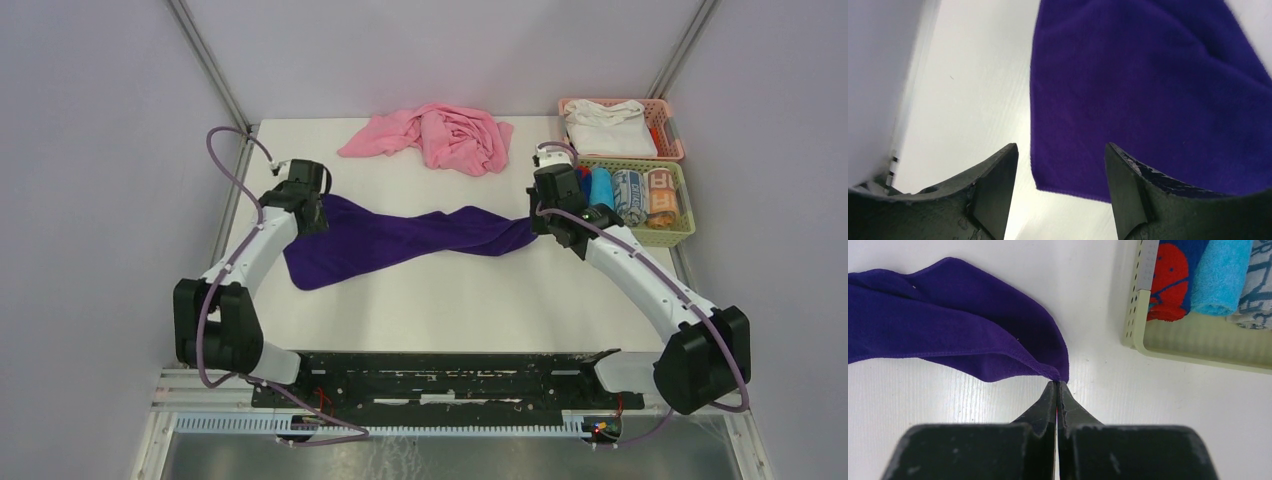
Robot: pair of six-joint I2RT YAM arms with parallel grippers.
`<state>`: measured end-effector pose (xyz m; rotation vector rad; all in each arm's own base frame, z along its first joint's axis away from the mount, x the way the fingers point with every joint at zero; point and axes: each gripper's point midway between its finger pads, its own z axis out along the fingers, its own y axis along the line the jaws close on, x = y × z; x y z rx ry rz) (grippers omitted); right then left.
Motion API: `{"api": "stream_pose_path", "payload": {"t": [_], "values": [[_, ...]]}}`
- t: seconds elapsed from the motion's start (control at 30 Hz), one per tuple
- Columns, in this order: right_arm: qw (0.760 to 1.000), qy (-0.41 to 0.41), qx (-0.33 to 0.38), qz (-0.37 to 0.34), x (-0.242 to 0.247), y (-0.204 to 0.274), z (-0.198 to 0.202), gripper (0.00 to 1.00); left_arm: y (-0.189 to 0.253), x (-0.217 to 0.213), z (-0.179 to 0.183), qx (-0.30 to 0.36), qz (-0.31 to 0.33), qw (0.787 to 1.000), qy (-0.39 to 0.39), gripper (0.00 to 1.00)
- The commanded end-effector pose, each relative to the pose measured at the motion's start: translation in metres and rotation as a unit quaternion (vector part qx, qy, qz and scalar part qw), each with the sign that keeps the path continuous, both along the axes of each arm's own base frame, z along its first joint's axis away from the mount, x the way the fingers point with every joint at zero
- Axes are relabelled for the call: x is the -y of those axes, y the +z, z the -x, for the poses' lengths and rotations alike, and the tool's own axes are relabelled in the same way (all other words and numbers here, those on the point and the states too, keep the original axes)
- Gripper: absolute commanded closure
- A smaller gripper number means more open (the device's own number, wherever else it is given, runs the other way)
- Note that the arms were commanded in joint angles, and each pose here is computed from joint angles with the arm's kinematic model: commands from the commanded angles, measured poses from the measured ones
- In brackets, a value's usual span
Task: Roll the towels
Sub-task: Flatten out the towel at the center of the board.
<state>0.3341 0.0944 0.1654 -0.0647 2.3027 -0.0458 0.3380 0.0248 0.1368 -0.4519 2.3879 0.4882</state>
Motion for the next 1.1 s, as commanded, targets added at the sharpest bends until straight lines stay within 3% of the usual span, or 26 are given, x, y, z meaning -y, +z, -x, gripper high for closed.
{"api": "stream_pose_path", "payload": {"t": [0.0,0.13,0.47,0.7,0.93,1.07], "values": [[1.000,0.012,0.017,-0.021,-0.009,0.008,-0.008,1.00,-0.027,0.002,0.019,0.001,0.121,0.992,0.038,0.28],[0.999,0.026,0.010,-0.032,-0.016,0.003,-0.007,1.00,-0.047,-0.005,0.046,-0.001,0.194,0.977,0.093,0.30],[0.999,0.037,0.025,-0.017,-0.019,0.006,-0.003,1.00,-0.075,-0.025,0.099,-0.001,0.194,0.955,0.223,0.38],[0.999,0.038,0.035,-0.003,-0.019,0.010,0.000,1.00,-0.093,-0.030,0.091,-0.022,0.182,0.956,0.228,0.51],[0.999,0.034,0.038,0.001,-0.017,0.009,0.000,1.00,-0.103,-0.023,0.078,-0.023,0.203,0.954,0.221,0.55],[0.999,0.034,0.038,0.002,-0.017,0.009,0.000,1.00,-0.108,-0.025,0.078,-0.029,0.197,0.954,0.226,0.66]]}}
